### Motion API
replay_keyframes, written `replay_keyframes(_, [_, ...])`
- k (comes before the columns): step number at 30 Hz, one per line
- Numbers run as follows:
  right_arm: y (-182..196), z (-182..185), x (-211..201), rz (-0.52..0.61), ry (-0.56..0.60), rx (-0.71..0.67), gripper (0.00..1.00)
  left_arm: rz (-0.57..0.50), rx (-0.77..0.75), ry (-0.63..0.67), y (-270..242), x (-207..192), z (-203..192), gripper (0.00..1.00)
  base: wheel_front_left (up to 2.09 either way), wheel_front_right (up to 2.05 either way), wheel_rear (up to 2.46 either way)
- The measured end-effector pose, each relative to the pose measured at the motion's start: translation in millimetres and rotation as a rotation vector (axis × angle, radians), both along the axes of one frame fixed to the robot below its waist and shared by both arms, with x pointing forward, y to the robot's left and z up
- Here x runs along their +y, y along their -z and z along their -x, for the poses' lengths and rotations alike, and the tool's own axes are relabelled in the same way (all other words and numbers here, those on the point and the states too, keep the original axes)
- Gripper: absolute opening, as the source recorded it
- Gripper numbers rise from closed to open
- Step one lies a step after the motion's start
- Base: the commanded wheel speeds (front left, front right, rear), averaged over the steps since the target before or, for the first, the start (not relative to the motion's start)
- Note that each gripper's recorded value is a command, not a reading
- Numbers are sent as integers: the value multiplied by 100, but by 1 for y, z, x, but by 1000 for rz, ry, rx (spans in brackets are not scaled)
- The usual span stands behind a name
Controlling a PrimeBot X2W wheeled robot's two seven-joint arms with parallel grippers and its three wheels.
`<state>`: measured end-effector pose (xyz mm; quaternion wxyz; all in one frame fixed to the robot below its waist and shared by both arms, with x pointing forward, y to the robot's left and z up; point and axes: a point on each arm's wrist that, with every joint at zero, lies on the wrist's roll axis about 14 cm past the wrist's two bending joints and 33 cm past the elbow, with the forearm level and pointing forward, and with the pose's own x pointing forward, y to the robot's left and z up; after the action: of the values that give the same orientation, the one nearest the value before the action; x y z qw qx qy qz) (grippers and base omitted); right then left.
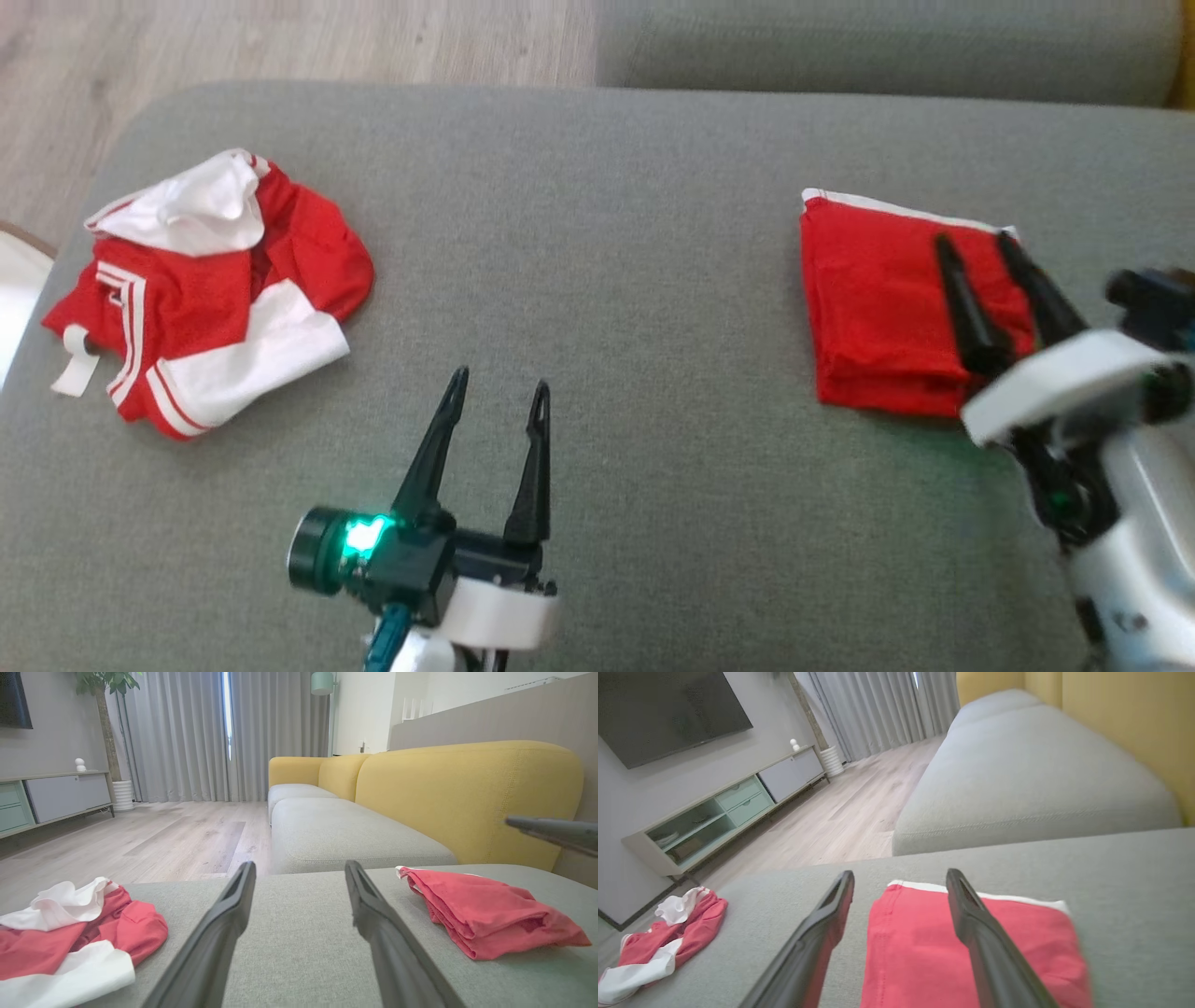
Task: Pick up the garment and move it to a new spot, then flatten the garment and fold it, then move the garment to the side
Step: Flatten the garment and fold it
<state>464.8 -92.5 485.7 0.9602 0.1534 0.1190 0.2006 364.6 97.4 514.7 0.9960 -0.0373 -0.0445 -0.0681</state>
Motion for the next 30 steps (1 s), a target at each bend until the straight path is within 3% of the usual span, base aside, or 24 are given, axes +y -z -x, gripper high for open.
replay_keyframes(5, [-30, 18, -36, 83, 73, -191, 100, 10, 1, -29, 0, 6, 14, 100, 0, 0, 0])
replay_keyframes(9, [-39, 54, -53, 124, 116, -307, 100, 22, -3, -57, -1, 14, 30, 100, 0, 0, 0])
replay_keyframes(16, [8, 127, -80, 213, 194, -214, 100, -23, 21, -78, 13, 23, 71, 100, 0, 0, 0])
replay_keyframes(22, [6, 149, -78, 212, 224, -235, 100, -39, 54, -105, 27, 31, 94, 100, 0, 0, 0])
replay_keyframes(30, [16, 162, -71, 204, 237, -208, 100, -47, 50, -125, 27, 38, 94, 100, 0, 0, 0])
